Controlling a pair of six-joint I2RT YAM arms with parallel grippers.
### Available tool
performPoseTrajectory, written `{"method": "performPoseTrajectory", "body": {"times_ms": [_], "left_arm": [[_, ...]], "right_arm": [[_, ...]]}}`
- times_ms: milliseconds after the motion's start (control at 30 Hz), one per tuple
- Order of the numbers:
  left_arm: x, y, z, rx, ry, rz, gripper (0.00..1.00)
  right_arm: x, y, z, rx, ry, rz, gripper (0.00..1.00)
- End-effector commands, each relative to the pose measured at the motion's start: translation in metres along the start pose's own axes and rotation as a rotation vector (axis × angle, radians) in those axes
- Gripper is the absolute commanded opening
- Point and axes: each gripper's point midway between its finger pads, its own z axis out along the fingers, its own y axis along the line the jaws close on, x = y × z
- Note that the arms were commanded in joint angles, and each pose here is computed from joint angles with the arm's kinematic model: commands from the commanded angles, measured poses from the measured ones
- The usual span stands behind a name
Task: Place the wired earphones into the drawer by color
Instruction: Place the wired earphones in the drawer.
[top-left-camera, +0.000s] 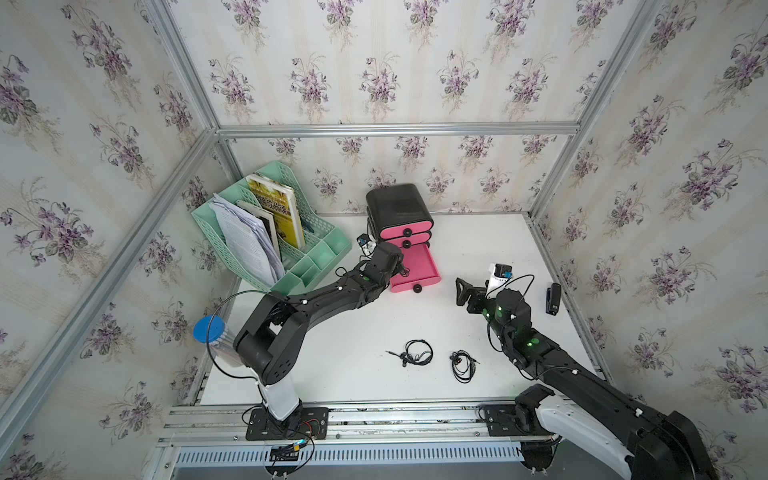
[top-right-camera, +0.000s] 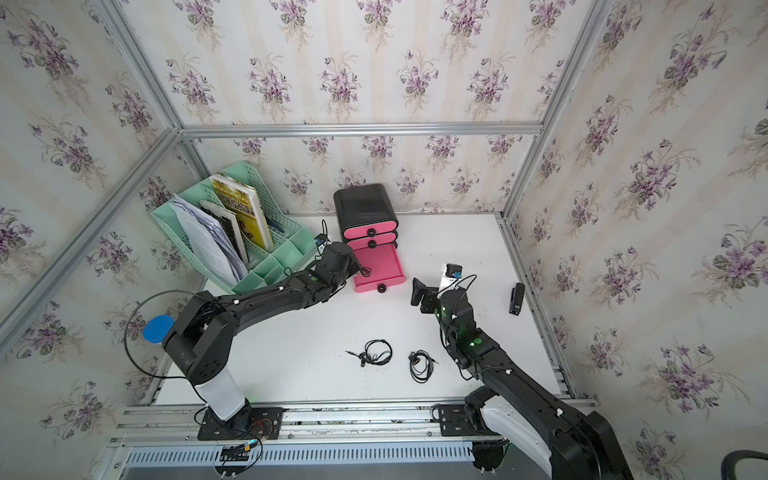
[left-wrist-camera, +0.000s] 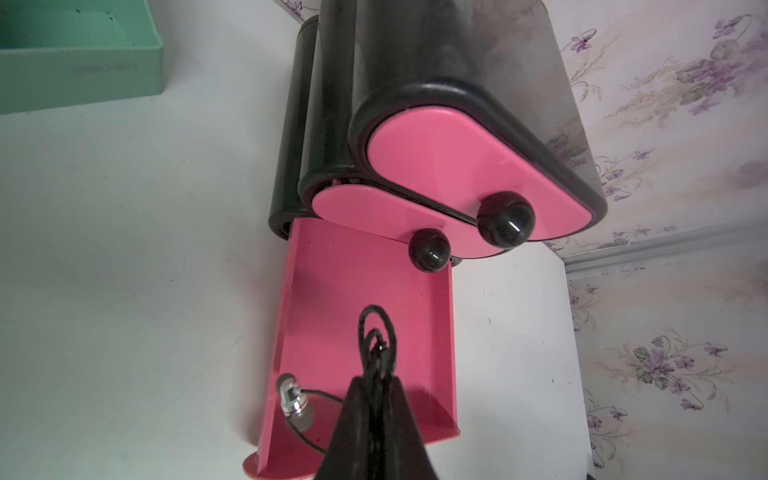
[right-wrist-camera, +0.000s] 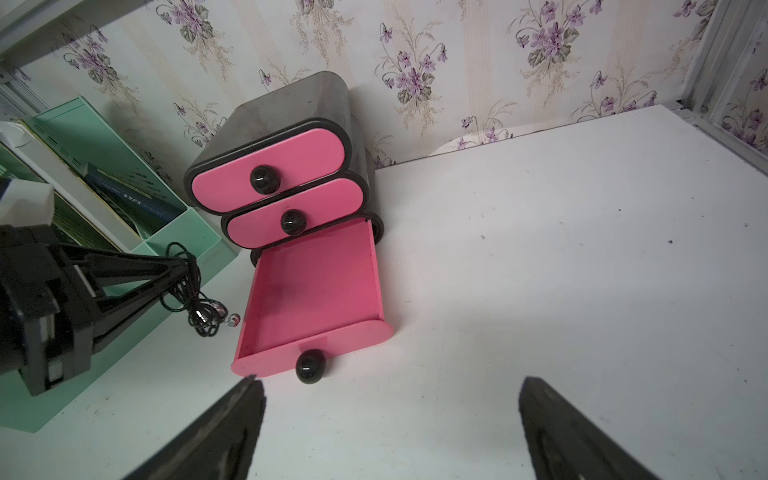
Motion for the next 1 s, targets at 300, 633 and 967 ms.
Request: {"method": "performPoseTrajectory", "body": {"times_ms": [300, 633, 967], "left_arm": [[0.003, -0.021, 0.036, 0.018, -0.031, -0.036, 0.05], [0.022, -0.01, 0.054, -0.009, 0.008, -0.044, 0.06], [0.029, -0.008, 0.059, -0.006, 0.031, -0.051, 0.26]], "right_arm": [[-0.008, -0.003, -0.002, 0.017, -0.037, 0.017, 1.0], [-0.006, -0.005, -0.001, 0.037, -0.015, 0.007, 1.0], [-0.008, -0.005, -0.003, 0.036, -0.013, -0.008, 1.0]]}}
